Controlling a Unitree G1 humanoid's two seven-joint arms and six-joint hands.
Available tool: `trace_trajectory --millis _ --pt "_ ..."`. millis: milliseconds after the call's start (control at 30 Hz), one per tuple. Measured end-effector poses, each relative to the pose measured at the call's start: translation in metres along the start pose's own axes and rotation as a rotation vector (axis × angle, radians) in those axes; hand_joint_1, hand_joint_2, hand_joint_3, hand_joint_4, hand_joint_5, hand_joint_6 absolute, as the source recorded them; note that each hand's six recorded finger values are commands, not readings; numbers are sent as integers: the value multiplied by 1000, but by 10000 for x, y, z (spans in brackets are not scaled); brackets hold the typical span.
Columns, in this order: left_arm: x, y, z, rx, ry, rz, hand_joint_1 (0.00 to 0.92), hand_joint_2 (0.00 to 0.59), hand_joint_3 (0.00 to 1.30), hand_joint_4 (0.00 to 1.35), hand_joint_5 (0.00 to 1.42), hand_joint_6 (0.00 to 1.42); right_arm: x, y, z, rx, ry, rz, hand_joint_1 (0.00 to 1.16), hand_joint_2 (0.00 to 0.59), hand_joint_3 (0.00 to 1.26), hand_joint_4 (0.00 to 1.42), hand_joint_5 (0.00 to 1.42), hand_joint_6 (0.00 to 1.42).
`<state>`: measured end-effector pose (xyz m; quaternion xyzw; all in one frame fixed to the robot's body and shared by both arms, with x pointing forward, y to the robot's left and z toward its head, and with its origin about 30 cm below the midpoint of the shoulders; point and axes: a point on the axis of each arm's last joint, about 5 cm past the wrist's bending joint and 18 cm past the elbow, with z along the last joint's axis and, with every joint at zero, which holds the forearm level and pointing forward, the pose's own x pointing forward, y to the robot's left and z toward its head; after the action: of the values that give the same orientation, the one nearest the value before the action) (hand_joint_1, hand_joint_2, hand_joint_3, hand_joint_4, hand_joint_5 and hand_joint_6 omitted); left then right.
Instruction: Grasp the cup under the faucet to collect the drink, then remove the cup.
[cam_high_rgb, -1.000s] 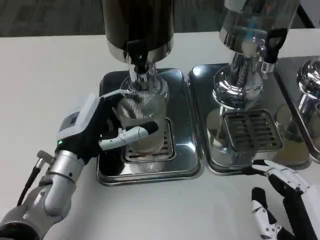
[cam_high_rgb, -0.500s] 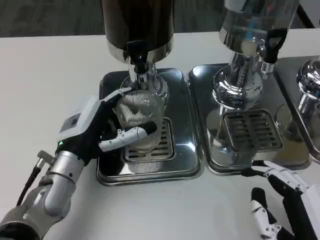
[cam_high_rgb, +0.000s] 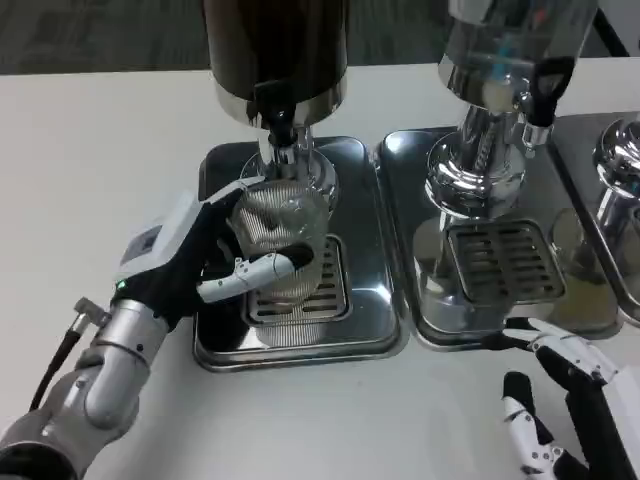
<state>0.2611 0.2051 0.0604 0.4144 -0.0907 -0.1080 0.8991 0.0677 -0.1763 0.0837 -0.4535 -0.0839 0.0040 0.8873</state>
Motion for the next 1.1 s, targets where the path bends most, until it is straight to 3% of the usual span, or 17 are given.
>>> trace_trajectory --millis 467,1100 --pt "-30 63 -22 8 -23 -10 40 0 202 399 650 860 27 9 -8 4 -2 -3 229 531 411 257 273 403" --pt "-155 243 -94 10 -69 22 27 0 206 398 667 874 82 42 -37 21 0 -5 228 530 411 257 284 403"
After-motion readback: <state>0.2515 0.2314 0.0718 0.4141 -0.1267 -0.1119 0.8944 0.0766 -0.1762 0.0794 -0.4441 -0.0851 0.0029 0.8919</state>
